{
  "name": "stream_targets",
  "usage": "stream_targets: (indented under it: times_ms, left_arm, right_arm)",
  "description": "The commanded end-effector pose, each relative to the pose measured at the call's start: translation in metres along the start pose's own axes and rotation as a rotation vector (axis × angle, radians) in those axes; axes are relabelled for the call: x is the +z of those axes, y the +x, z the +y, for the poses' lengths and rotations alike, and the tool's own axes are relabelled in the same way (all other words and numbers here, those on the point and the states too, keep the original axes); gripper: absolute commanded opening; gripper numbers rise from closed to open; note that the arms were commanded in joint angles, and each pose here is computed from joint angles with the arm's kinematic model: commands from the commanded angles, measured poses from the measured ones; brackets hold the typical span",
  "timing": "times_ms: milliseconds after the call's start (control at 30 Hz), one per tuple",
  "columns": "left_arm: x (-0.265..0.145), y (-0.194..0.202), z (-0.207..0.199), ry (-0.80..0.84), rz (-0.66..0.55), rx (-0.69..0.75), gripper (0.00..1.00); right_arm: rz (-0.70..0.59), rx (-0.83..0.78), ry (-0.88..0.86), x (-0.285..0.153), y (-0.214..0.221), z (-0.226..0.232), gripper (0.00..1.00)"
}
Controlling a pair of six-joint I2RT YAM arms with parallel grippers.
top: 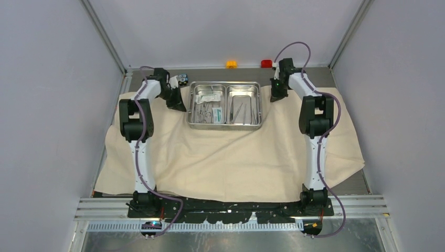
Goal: Open and lay out the surgical kit
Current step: Smooth out the surgical kit at the center of the board.
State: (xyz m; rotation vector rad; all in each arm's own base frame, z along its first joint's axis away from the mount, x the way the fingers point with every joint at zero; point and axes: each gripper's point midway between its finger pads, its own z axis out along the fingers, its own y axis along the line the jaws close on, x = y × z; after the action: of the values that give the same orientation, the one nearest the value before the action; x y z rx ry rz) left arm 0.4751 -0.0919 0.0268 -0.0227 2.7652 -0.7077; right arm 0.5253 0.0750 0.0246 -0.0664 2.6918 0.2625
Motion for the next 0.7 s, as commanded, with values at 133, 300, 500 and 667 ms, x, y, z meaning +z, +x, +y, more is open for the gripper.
stream_targets:
  times_ms: [133, 300, 500, 667]
  left_arm:
    - [0.011, -0.046, 0.013, -0.042, -0.103, 0.024, 0.00]
    - [0.009, -0.062, 0.011, -0.044, -0.124, 0.023, 0.00]
    - [0.014, -0.064, 0.015, -0.054, -0.121, 0.017, 0.00]
    - [0.015, -0.063, 0.016, -0.057, -0.114, 0.018, 0.00]
  right_arm:
    - [-0.103, -0.030, 0.085, 0.006, -0.036, -0.019, 0.01]
    - [-0.110, -0.031, 0.090, 0.009, -0.046, -0.020, 0.01]
    - [-0.112, -0.030, 0.097, 0.013, -0.055, -0.023, 0.01]
    - [-0.116, -0.038, 0.097, 0.016, -0.059, -0.025, 0.00]
